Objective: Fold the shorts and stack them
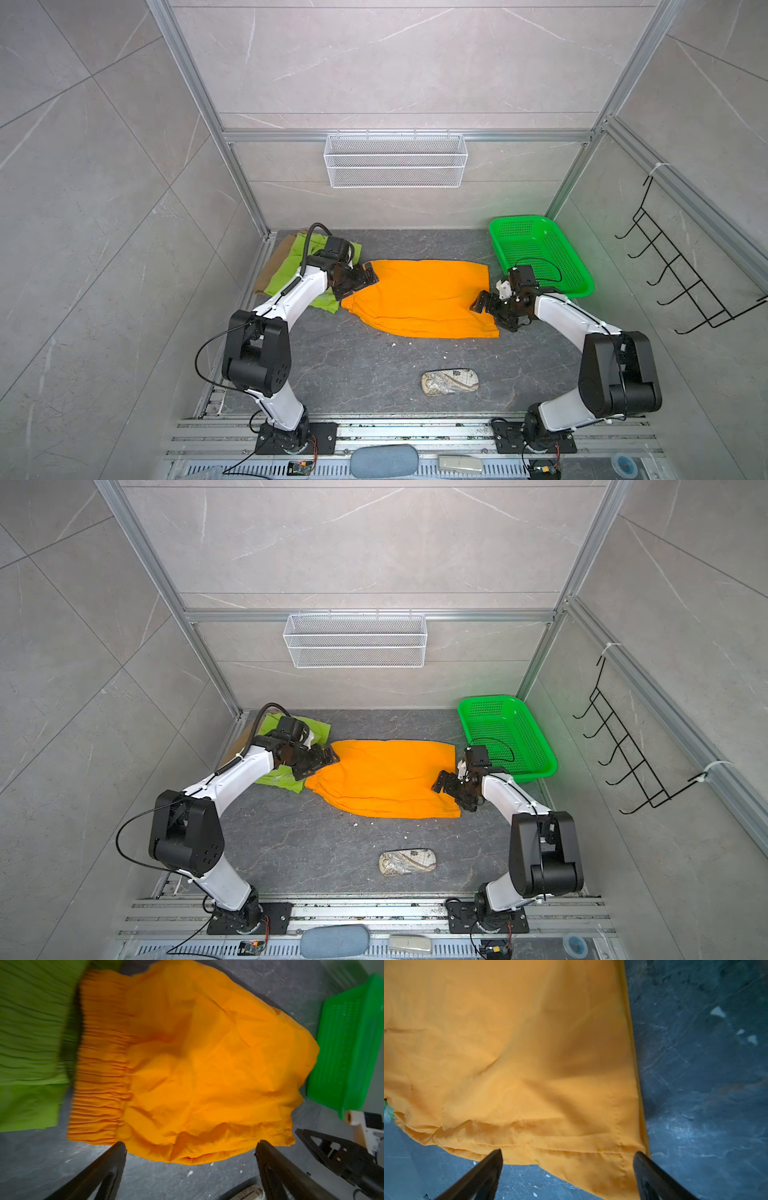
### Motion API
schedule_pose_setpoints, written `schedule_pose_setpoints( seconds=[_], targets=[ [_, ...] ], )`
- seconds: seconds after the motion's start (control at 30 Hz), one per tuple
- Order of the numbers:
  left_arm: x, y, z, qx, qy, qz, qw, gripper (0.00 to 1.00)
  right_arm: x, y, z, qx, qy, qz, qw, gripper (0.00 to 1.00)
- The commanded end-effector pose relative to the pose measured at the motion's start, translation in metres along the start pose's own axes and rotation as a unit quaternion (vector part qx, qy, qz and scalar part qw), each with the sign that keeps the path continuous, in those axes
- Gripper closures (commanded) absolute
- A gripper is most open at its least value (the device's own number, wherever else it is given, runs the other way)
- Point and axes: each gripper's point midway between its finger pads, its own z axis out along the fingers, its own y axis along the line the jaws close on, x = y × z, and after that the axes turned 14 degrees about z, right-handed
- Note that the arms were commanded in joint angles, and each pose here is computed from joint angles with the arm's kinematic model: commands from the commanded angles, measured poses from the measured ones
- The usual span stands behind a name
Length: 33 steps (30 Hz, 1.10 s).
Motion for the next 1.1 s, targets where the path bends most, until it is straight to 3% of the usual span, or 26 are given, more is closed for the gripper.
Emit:
schedule_pose_setpoints(
  seconds=[0.0,0.37,0.8,0.87,1.07],
  targets=[
    [0.016,0.029,0.010,-0.054,0.049,0.008,0.997,0.01,0.000,-0.006,0.001,0.020,0.008,-0.003,1.000,0.01],
    [0.009,0.035,0.060,-0.025,0.083,-0.007,0.996,0.04,0.001,-0.013,0.008,0.030,0.011,0.001,0.999,0.01],
    [0.065,0.032,0.102,-0.037,0.169,-0.002,0.985,0.10,0.002,-0.014,0.012,0.030,0.016,0.004,0.999,0.01],
    [0.068,0.031,0.103,-0.039,0.171,0.003,0.985,0.22,0.003,-0.015,0.012,0.031,0.016,0.005,0.999,0.01],
    [0.062,0.030,0.094,-0.046,0.149,0.018,0.988,0.77,0.004,-0.019,0.019,0.036,0.021,0.010,0.999,0.01]
  ],
)
